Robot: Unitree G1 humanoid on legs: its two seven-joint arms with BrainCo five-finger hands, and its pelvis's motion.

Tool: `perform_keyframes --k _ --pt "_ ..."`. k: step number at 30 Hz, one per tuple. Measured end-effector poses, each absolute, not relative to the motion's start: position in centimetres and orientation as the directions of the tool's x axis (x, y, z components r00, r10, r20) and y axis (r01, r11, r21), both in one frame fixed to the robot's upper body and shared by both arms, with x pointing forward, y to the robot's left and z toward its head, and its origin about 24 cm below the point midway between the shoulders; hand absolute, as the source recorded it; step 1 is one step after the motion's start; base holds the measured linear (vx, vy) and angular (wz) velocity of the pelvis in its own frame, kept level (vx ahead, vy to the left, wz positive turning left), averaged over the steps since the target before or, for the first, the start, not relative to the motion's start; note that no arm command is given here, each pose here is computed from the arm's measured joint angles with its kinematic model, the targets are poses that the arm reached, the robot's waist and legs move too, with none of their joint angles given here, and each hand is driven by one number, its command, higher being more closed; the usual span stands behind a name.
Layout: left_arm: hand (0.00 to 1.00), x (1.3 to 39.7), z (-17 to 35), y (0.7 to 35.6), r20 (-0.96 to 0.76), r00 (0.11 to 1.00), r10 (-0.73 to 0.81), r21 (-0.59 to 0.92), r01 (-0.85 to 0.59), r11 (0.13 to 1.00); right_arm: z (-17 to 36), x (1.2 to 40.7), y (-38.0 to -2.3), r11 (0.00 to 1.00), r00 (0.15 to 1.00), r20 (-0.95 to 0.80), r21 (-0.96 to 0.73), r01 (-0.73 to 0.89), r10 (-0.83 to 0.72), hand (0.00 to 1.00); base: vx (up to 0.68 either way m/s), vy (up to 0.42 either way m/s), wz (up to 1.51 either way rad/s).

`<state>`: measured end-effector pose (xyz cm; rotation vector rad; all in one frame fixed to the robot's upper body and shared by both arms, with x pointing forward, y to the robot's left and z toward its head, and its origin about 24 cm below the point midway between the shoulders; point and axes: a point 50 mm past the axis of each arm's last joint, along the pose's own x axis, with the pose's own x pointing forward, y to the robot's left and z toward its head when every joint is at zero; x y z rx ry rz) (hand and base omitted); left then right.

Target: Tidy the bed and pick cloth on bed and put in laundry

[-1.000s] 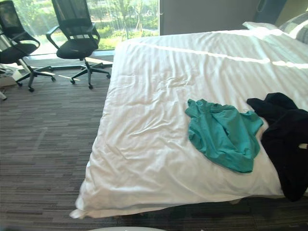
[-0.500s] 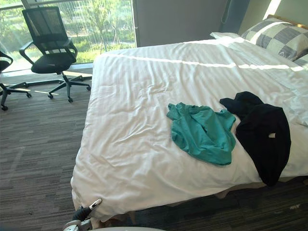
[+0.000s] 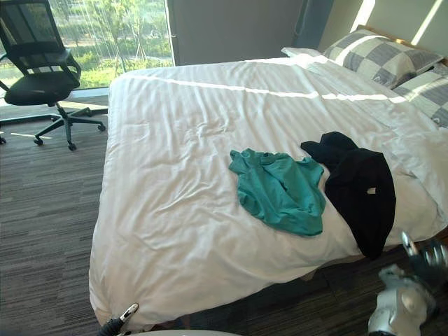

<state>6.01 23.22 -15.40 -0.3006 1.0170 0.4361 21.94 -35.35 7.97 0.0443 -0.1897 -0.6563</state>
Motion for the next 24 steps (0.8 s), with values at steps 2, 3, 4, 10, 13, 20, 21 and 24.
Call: perform_keyframes --k 2,3,4,10,13,20,21,24 --pt "0.00 6.1 -15.4 23.0 -0.869 0.452 0.204 -0.037 -0.470 0.882 11.0 24.9 -30.8 0.933 0.886 0.298 0.063 0.353 -0.355 1.00 -0.02 -0.057 0.25" --pt "0.00 6.1 -15.5 22.8 -0.874 0.443 0.201 -0.033 -0.465 0.884 12.0 26.2 -28.0 0.985 0.925 0.338 0.036 0.171 -0.173 1.00 0.01 -0.038 0.32" --pt "0.00 6.1 -15.6 22.8 -0.877 0.437 0.197 -0.030 -0.461 0.887 12.4 26.9 -26.5 0.997 0.935 0.347 0.025 0.074 -0.078 1.00 0.00 -0.031 0.29" --pt "0.00 5.9 -15.9 22.2 -0.896 0.405 0.180 -0.016 -0.436 0.900 13.1 30.5 -13.8 0.763 0.728 0.288 -0.012 -0.647 0.622 1.00 0.02 -0.028 0.33" --pt "0.00 5.6 -16.0 22.0 -0.899 0.395 0.187 -0.017 -0.459 0.888 10.9 30.0 -8.4 0.591 0.589 0.212 0.065 -0.804 0.780 1.00 0.05 0.004 0.30" --pt "0.00 8.1 -15.6 21.9 -0.855 0.479 0.198 0.018 -0.355 0.935 7.7 26.4 2.6 0.288 0.293 0.026 0.106 -0.952 0.956 1.00 -0.03 -0.016 0.32" --pt "0.00 8.7 -15.5 21.9 -0.847 0.493 0.200 0.019 -0.347 0.938 7.9 26.5 2.9 0.285 0.288 0.019 0.087 -0.954 0.957 1.00 -0.15 -0.019 0.42" --pt "0.00 11.2 -14.8 21.7 -0.806 0.556 0.203 0.022 -0.314 0.949 9.1 27.6 3.7 0.294 0.294 -0.006 -0.010 -0.956 0.956 1.00 -0.14 0.004 0.43"
